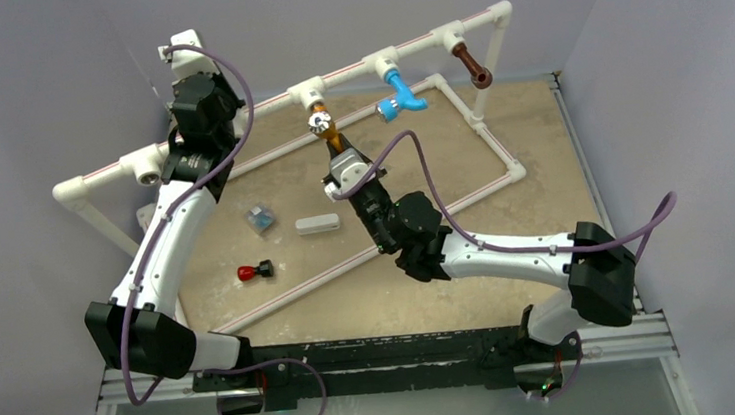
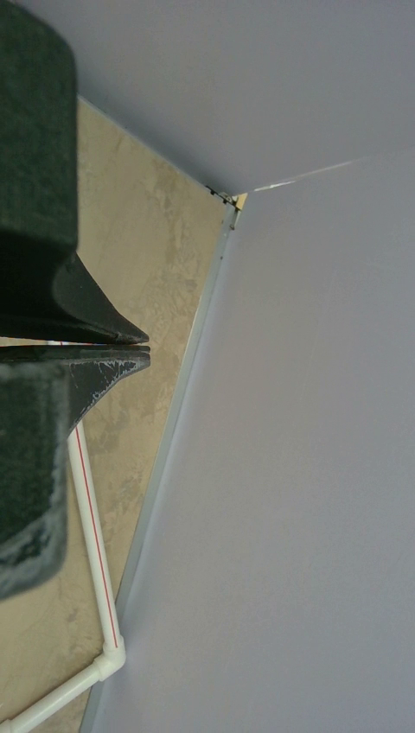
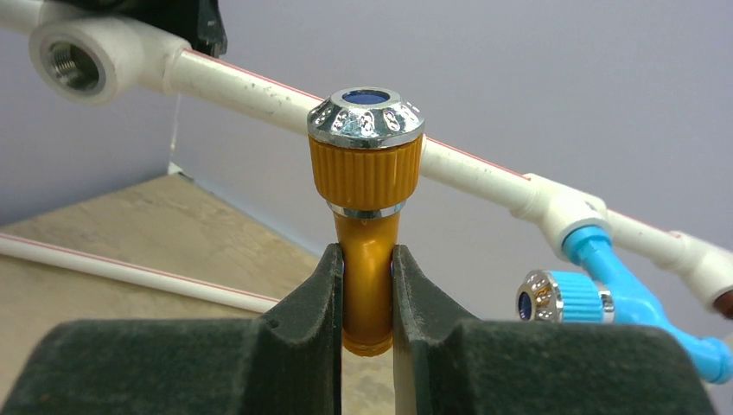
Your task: Install the water faucets
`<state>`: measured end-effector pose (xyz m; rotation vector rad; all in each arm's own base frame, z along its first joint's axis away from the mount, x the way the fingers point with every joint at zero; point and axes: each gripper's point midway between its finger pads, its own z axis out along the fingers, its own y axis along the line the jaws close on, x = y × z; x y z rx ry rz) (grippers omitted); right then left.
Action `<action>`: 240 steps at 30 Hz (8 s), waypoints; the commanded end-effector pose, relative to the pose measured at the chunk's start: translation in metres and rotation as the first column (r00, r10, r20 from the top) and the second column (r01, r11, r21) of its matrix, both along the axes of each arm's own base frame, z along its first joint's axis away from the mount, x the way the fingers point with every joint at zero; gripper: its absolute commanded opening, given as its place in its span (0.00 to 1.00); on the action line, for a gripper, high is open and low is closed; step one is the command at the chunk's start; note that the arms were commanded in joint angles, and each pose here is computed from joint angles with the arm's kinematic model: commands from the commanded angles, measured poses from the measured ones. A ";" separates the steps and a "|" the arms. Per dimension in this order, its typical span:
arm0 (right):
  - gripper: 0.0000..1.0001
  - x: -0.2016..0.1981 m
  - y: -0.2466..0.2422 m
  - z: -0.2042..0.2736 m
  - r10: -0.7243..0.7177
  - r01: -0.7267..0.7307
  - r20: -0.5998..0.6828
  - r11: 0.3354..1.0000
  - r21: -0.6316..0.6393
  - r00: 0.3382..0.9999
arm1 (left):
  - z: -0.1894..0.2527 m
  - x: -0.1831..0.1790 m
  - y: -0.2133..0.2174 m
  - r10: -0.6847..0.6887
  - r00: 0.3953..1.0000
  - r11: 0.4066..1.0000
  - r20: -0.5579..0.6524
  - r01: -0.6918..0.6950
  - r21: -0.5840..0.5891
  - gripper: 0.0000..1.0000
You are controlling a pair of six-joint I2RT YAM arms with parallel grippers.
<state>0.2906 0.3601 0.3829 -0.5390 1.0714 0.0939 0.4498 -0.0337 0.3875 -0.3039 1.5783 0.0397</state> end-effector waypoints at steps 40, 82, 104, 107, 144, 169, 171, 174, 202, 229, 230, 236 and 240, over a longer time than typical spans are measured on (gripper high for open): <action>0.00 0.024 0.005 0.028 0.082 -0.042 0.139 0.963 -0.266 0.987 | -0.077 -0.011 0.002 -0.047 0.966 0.998 -0.254 0.054 0.020 0.00; 0.00 0.043 -0.005 0.050 0.441 -0.095 -0.243 0.617 0.781 0.864 | -0.079 -0.011 0.002 -0.082 0.962 0.997 -0.260 0.082 -0.010 0.00; 0.00 0.037 0.038 0.033 0.608 -0.068 -0.235 0.432 0.899 0.758 | -0.079 -0.012 0.000 -0.104 0.959 0.995 -0.263 0.097 -0.037 0.00; 0.00 0.035 0.043 0.030 0.607 -0.050 -0.241 0.421 0.906 0.757 | -0.079 -0.011 0.000 -0.109 0.959 0.994 -0.262 0.101 -0.043 0.00; 0.00 0.007 0.072 0.048 0.891 0.239 -0.128 0.022 0.971 0.437 | -0.080 -0.013 -0.005 -0.141 0.953 0.990 -0.267 0.128 -0.063 0.00; 0.46 0.016 0.058 0.031 0.825 0.218 -0.203 0.100 0.971 0.527 | -0.080 -0.013 -0.007 -0.148 0.952 0.989 -0.268 0.135 -0.068 0.00; 0.47 0.018 0.057 0.030 0.818 0.215 -0.210 0.109 0.971 0.536 | -0.080 -0.013 -0.007 -0.148 0.952 0.989 -0.268 0.134 -0.068 0.00; 0.47 0.018 0.052 0.032 0.802 0.204 -0.214 0.117 0.972 0.558 | -0.081 -0.012 -0.007 -0.148 0.952 0.989 -0.269 0.134 -0.068 0.00; 0.52 0.023 0.003 0.024 0.613 0.158 -0.304 0.281 0.947 0.729 | -0.084 -0.011 -0.007 -0.155 0.948 0.987 -0.277 0.139 -0.076 0.00; 0.00 0.009 0.041 0.007 0.876 0.372 -0.151 -0.035 0.927 0.459 | -0.083 -0.012 -0.009 -0.165 0.947 0.985 -0.275 0.147 -0.086 0.00; 0.00 0.008 0.043 0.008 0.883 0.379 -0.141 -0.044 0.925 0.447 | -0.083 -0.012 -0.009 -0.166 0.947 0.985 -0.276 0.148 -0.086 0.00; 0.04 0.004 0.045 0.013 0.898 0.380 -0.125 -0.050 0.924 0.422 | -0.082 -0.013 -0.008 -0.164 0.948 0.986 -0.272 0.146 -0.086 0.00; 0.19 0.004 0.041 0.008 0.887 0.382 -0.147 -0.035 0.924 0.437 | -0.083 -0.013 -0.009 -0.166 0.947 0.985 -0.274 0.148 -0.086 0.00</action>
